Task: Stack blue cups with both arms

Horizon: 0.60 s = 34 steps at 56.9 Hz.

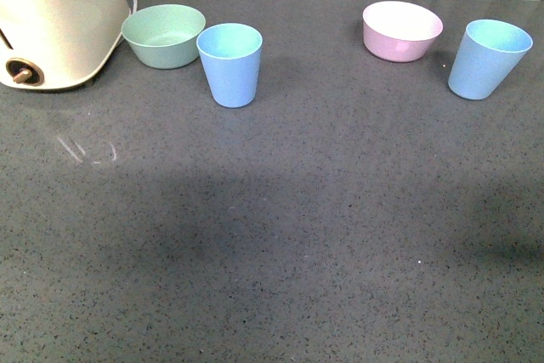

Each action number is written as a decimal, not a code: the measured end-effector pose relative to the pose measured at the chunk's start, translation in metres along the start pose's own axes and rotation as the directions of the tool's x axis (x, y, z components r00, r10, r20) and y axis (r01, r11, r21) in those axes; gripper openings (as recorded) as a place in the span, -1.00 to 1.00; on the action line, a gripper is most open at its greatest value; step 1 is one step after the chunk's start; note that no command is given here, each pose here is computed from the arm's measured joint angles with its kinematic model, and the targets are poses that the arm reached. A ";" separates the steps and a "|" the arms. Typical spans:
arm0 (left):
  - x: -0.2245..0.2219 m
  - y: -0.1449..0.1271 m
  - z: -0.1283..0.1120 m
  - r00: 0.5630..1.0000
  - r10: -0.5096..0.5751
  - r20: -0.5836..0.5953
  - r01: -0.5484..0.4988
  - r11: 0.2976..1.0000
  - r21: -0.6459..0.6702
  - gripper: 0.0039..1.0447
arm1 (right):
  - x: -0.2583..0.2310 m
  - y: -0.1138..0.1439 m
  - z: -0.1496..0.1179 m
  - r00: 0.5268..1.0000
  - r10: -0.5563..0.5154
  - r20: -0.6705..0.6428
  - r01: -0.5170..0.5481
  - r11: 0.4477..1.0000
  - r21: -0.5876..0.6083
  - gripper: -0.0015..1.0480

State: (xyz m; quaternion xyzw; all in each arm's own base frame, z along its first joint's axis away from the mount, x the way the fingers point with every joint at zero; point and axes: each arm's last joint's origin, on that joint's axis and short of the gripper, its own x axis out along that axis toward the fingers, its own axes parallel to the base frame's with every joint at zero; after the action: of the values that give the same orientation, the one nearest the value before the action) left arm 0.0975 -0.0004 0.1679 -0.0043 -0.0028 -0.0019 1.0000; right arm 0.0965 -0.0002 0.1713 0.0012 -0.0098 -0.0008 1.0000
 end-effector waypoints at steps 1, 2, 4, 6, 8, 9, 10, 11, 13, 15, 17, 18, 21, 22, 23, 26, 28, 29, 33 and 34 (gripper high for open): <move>0.000 0.000 0.000 1.000 0.000 0.000 0.000 1.000 0.000 0.84 | 0.000 0.000 0.000 1.000 0.000 0.000 0.000 1.000 0.000 0.83; 0.000 0.000 0.000 1.000 0.000 0.000 0.000 1.000 0.000 0.84 | 0.000 0.000 0.000 1.000 0.000 0.000 0.000 1.000 0.000 0.83; 0.000 0.000 0.000 1.000 0.000 0.000 0.000 1.000 0.000 0.84 | 0.000 0.000 0.000 1.000 0.000 0.000 0.000 1.000 0.000 0.83; 0.000 0.000 0.000 1.000 0.000 0.000 0.000 1.000 0.000 0.84 | 0.000 0.000 0.000 1.000 0.000 0.000 0.000 1.000 0.000 0.83; 0.000 0.000 0.000 1.000 0.000 0.000 0.000 1.000 0.000 0.84 | 0.000 0.000 0.000 1.000 0.000 0.000 0.000 1.000 0.000 0.83; 0.000 0.000 0.000 1.000 0.000 0.000 0.000 1.000 0.000 0.84 | 0.000 0.000 0.000 1.000 0.000 0.000 0.000 1.000 0.000 0.83; 0.000 0.000 0.000 1.000 0.000 0.000 0.000 1.000 0.000 0.84 | 0.000 0.000 0.000 1.000 0.000 0.000 0.000 1.000 0.000 0.83; 0.000 0.000 0.000 1.000 0.000 0.000 0.000 1.000 0.000 0.84 | 0.000 0.000 0.000 1.000 0.000 0.000 0.000 1.000 0.000 0.83; 0.000 0.000 0.000 1.000 0.000 0.000 0.000 1.000 0.000 0.84 | 0.000 0.000 0.000 1.000 0.000 0.000 0.000 1.000 0.000 0.83; 0.000 0.000 0.000 1.000 0.000 0.000 0.000 1.000 0.000 0.84 | 0.000 0.000 0.000 1.000 0.000 0.000 0.000 1.000 0.000 0.83; 0.000 0.000 0.000 1.000 0.000 0.000 0.000 1.000 0.000 0.84 | 0.000 0.000 0.000 1.000 0.000 0.000 0.000 1.000 0.000 0.83; 0.000 0.000 0.000 1.000 0.000 0.000 0.000 1.000 0.000 0.84 | 0.000 0.000 0.000 1.000 0.000 0.000 0.000 1.000 0.000 0.83; 0.000 0.000 0.000 1.000 0.000 0.000 0.000 1.000 0.000 0.84 | 0.000 0.000 0.000 1.000 0.000 0.000 0.000 1.000 0.000 0.83; 0.000 0.000 0.000 1.000 0.000 0.000 0.000 1.000 0.000 0.84 | 0.000 0.000 0.000 1.000 0.000 0.000 0.000 1.000 0.000 0.83; 0.000 0.000 0.000 1.000 0.000 0.000 0.000 1.000 0.000 0.84 | 0.000 0.000 0.000 1.000 0.000 0.000 0.000 1.000 0.000 0.83; 0.000 0.000 0.000 1.000 0.000 0.000 0.000 1.000 0.000 0.84 | 0.000 0.000 0.000 1.000 0.000 0.000 0.000 1.000 0.000 0.83; 0.001 0.000 -0.001 0.998 -0.027 -0.054 0.027 1.000 0.007 0.84 | 0.000 0.000 0.000 1.000 0.000 0.000 0.000 1.000 0.000 0.83; 0.000 0.000 -0.001 0.990 -0.067 -0.128 0.068 0.998 0.008 0.84 | 0.000 0.000 0.000 1.000 0.000 0.000 0.000 1.000 0.000 0.83; 0.003 -0.004 0.002 0.912 -0.162 -0.378 0.158 0.987 -0.043 0.84 | 0.000 0.000 0.000 1.000 0.001 0.000 -0.001 1.000 0.000 0.83; 0.005 -0.005 0.003 0.873 -0.179 -0.453 0.170 0.983 -0.061 0.84 | 0.000 0.000 0.000 1.000 0.000 0.000 0.000 1.000 0.000 0.83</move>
State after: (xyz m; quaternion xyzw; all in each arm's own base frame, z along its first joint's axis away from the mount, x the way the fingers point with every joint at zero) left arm 0.1024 -0.0053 0.1712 -0.0132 0.2318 -0.0933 0.9682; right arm 0.0965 -0.0002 0.1713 0.0012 -0.0098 -0.0008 1.0000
